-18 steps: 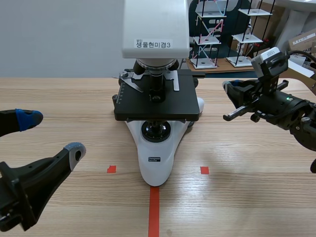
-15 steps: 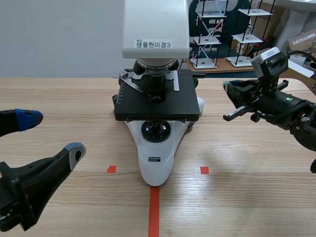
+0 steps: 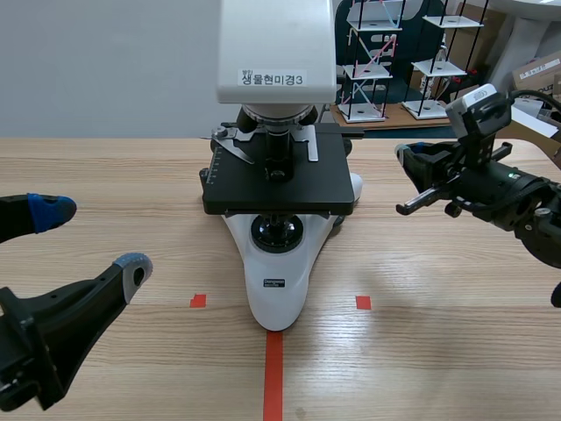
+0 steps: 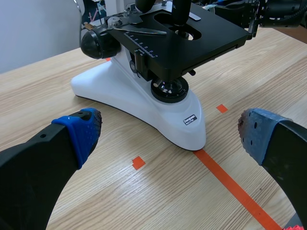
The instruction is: Return to the home posture
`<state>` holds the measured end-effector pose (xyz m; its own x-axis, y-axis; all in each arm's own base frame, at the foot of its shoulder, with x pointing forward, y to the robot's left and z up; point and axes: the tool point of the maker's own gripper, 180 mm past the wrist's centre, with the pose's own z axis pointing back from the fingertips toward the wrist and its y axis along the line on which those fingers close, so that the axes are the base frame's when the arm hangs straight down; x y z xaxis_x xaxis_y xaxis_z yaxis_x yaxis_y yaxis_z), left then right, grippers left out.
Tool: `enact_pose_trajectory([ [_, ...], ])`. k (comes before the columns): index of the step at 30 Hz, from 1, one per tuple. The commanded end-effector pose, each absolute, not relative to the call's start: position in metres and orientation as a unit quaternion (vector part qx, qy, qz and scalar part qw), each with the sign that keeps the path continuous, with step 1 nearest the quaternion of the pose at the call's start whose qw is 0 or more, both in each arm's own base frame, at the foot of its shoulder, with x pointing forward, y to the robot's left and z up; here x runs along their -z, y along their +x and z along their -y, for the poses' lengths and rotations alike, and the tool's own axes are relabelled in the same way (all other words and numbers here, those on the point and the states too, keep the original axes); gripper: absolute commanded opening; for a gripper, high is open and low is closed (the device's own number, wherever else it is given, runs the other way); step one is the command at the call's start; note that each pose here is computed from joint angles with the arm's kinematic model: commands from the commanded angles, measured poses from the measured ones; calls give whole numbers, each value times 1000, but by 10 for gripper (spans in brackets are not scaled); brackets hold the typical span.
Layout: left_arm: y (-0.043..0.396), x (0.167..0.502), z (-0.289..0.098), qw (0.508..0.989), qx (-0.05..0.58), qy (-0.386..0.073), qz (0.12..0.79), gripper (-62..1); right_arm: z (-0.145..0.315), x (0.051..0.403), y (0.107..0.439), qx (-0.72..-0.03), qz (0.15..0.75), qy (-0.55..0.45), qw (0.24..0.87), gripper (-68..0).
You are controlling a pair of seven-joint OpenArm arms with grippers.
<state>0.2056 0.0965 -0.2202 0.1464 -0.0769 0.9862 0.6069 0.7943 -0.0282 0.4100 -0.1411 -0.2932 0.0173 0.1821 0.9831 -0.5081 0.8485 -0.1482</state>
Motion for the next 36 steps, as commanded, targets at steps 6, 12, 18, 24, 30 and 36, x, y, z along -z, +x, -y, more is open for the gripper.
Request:
enact_pose_trajectory([
  [6, 207, 212, -95, 716, 233, -222, 620, -7, 151, 283, 415, -244, 665, 113, 697, -588],
  [12, 207, 212, -95, 716, 233, -222, 619, -7, 170, 290, 404, -226, 662, 104, 707, -398],
  [18, 207, 212, -95, 716, 233, -222, 620, -7, 191, 292, 378, -200, 662, 105, 714, -233],
  [24, 207, 212, -95, 716, 233, -222, 620, -7, 195, 285, 342, -212, 660, 107, 713, -147],
  [30, 207, 212, -95, 716, 233, -222, 620, -7, 188, 263, 301, -230, 667, 111, 700, -125],
  [36, 207, 212, -95, 716, 233, -222, 620, -7, 175, 243, 267, -252, 656, 112, 703, -123],
])
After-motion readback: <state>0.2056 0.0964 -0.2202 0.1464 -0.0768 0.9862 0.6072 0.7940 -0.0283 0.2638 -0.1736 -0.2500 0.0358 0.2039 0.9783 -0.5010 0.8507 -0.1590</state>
